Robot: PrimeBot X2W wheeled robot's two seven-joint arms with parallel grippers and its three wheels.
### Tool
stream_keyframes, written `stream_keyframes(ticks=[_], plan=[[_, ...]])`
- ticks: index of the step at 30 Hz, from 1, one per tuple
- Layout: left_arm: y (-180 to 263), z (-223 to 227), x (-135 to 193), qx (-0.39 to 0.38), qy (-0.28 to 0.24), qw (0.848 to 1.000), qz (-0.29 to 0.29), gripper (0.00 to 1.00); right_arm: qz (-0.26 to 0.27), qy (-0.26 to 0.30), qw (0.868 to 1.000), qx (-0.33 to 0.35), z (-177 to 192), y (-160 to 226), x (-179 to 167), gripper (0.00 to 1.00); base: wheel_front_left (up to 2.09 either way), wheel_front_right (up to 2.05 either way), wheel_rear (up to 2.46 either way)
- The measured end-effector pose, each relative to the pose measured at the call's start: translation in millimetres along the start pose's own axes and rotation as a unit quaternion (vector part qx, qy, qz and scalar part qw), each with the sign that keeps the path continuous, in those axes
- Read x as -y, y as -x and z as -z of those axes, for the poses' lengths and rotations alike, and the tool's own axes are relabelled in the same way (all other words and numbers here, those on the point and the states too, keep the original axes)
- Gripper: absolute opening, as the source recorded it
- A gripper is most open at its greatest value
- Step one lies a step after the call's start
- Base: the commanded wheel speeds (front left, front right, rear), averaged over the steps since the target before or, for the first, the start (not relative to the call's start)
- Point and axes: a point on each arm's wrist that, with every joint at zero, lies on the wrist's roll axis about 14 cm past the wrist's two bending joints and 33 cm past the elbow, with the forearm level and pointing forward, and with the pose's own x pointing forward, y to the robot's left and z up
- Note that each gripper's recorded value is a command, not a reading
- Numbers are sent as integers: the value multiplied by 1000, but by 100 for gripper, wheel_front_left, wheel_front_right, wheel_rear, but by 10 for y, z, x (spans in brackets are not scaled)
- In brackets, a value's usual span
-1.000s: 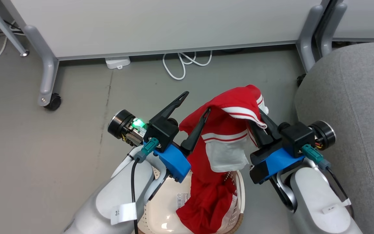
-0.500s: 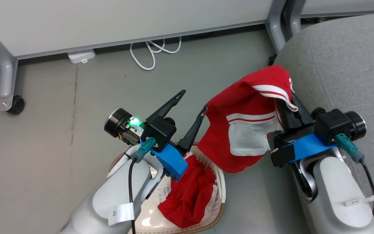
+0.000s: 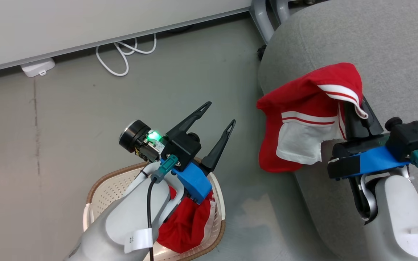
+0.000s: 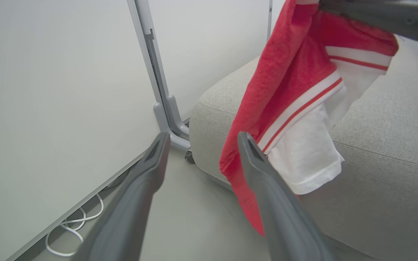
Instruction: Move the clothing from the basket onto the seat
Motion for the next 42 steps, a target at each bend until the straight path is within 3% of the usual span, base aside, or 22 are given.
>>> stream_keyframes(ticks=[13, 26, 34, 42], plan=[[-220, 87, 360, -2, 6, 998, 63, 100, 83, 16, 996, -25, 102, 374, 571, 0, 0, 0, 0], [-275, 116, 579, -5, 10, 996, 94, 100, 114, 12, 992, -44, 183, 622, 741, 0, 0, 0, 0], [-289, 57, 594, 4, 11, 995, 95, 100, 107, 19, 993, -38, 138, 593, 711, 0, 0, 0, 0], [-346, 147, 483, 6, 14, 996, 91, 100, 85, 58, 994, 29, -272, 124, 727, 0, 0, 0, 0]])
